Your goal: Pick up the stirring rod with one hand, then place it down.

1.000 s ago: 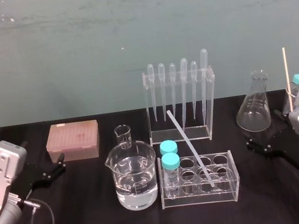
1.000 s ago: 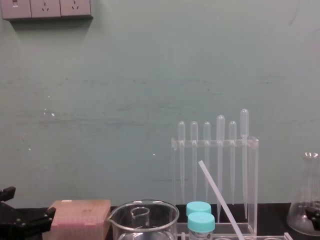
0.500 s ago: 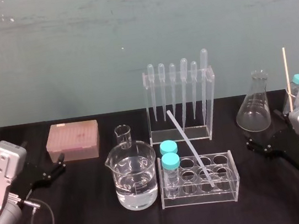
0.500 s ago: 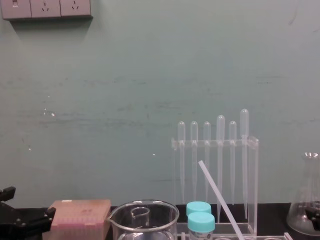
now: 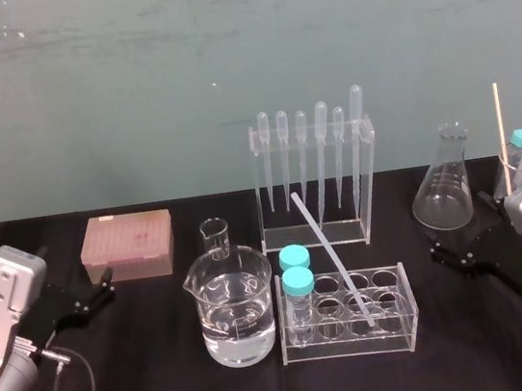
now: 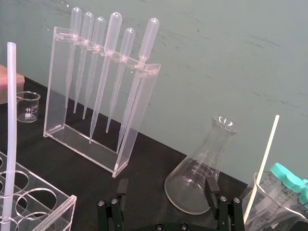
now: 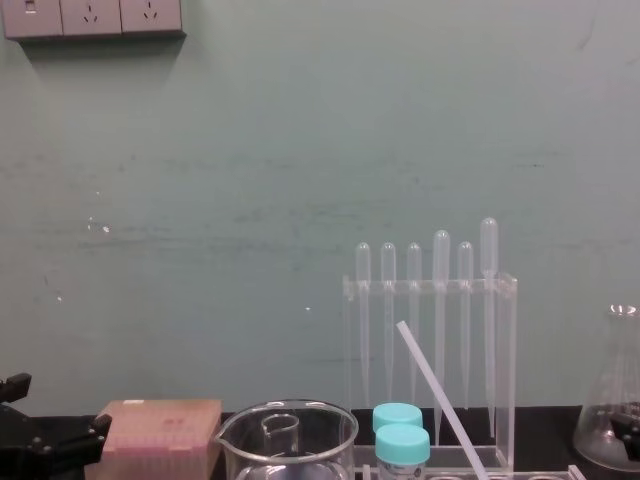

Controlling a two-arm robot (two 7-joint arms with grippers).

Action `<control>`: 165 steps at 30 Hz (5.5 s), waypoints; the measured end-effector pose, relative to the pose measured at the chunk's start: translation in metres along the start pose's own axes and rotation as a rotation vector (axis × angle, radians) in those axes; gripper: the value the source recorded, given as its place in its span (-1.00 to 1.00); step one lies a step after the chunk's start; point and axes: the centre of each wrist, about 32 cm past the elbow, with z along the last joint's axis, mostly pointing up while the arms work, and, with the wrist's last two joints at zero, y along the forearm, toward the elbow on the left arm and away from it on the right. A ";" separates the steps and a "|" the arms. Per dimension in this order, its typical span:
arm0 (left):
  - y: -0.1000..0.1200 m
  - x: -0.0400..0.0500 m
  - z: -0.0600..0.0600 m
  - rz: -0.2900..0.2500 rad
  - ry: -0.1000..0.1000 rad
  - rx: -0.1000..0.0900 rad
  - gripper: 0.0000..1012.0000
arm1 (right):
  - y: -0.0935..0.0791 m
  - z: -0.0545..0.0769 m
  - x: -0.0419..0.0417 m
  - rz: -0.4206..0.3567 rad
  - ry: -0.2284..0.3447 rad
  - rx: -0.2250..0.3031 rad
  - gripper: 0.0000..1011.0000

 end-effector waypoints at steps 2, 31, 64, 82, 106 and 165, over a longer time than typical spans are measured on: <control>0.000 0.0000 0.000 0.000 0.000 0.000 0.98 | 0.000 0.000 0.0000 0.000 0.000 0.000 0.98; 0.000 0.0000 0.000 0.000 0.000 0.000 0.98 | 0.026 0.079 0.0185 0.492 0.395 0.010 0.98; 0.000 0.0000 0.000 0.000 0.000 0.000 0.98 | 0.101 0.085 -0.0127 0.575 0.297 -0.085 0.98; 0.000 0.0000 0.000 0.000 0.000 0.000 0.98 | 0.100 0.086 -0.0121 0.575 0.303 -0.084 0.20; 0.000 0.0000 0.000 0.000 0.000 0.000 0.98 | 0.099 0.084 -0.0125 0.569 0.298 -0.069 -0.86; 0.000 0.0000 0.000 0.000 0.000 0.000 0.98 | 0.030 0.103 0.0659 0.337 0.296 0.501 -0.86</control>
